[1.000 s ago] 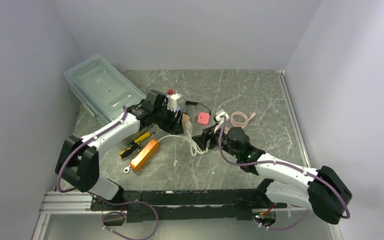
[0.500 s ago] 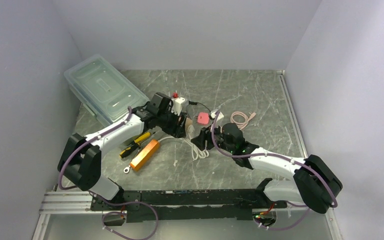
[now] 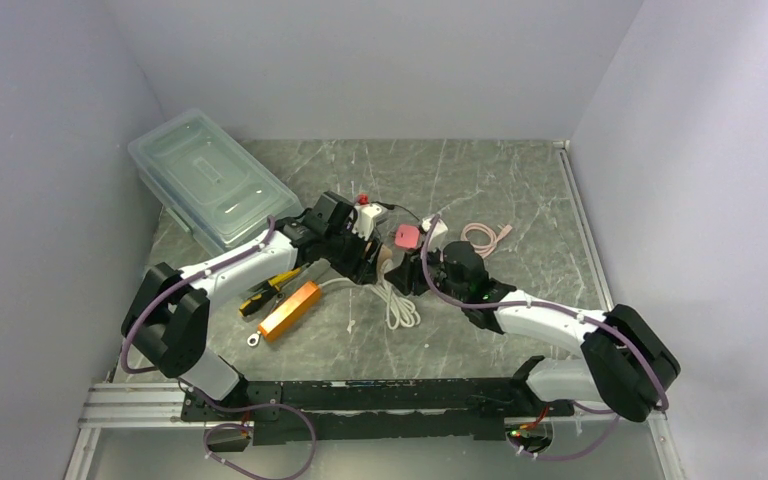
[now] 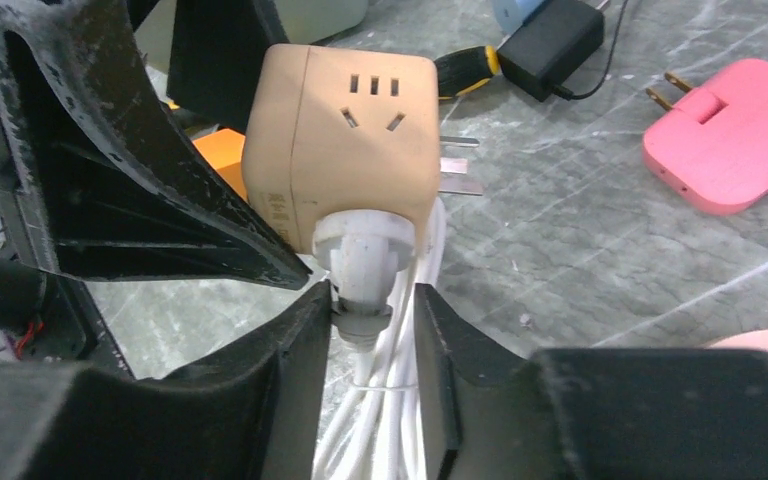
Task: Pull the plug off the socket
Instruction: Remove the plug from the socket.
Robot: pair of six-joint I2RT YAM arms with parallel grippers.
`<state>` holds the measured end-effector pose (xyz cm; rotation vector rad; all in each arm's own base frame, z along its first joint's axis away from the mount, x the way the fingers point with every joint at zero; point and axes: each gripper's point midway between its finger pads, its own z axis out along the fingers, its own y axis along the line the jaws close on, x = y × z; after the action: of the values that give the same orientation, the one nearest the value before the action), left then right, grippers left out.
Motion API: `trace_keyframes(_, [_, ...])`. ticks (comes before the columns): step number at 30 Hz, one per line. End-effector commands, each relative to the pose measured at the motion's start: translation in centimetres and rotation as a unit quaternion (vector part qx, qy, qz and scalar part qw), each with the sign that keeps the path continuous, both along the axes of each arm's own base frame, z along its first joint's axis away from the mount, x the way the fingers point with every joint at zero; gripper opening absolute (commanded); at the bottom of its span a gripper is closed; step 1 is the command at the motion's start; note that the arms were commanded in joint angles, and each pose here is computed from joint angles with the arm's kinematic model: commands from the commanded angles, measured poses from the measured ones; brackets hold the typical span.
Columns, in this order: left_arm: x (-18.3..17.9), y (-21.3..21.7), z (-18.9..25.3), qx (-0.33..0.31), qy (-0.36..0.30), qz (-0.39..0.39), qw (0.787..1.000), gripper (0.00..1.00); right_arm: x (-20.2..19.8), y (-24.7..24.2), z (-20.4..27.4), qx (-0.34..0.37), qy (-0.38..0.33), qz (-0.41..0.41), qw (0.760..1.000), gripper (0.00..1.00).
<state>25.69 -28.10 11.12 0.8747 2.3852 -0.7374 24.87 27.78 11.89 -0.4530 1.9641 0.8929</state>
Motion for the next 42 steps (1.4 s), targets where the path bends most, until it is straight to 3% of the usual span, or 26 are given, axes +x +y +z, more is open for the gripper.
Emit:
trace_keyframes(1, [0.9, -1.7, 3.3, -0.038, -0.045, -0.022, 0.998, 0.0, 1.1, 0.9, 1.7, 0.017, -0.008, 0.004, 1.0, 0.34])
trace_keyframes(4, [1.0, -1.7, 3.3, -0.036, -0.046, -0.02, 0.998, 0.0, 1.0, 1.3, 1.5, 0.019, -0.002, 0.015, 1.0, 0.28])
trace_keyframes(9, [1.7, -1.2, 2.4, -0.011, -0.042, 0.001, 0.999, 0.0, 0.6, 1.8, 2.1, 0.032, -0.005, 0.03, 0.999, 0.0])
trace_keyframes(25, [1.6, -1.2, 2.1, -0.013, -0.035, -0.005, 0.999, 0.0, 0.0, 1.7, 3.0, 0.02, -0.035, 0.024, 0.999, 0.0])
trace_keyframes(32, [0.5, -1.8, 4.9, -0.061, -0.065, -0.062, 0.994, 0.0, -0.1, 0.2, 3.1, 0.058, -0.02, 0.073, 0.995, 0.0])
trace_keyframes(38, [1.3, -0.8, 5.0, -0.056, -0.064, -0.043, 0.995, 0.0, -0.6, 0.6, 3.1, 0.083, -0.003, 0.12, 0.989, 0.0])
trace_keyframes(42, [1.9, -1.0, 4.8, -0.067, -0.049, -0.028, 0.996, 0.0, -0.2, 0.6, 3.1, 0.079, -0.01, 0.098, 0.992, 0.0])
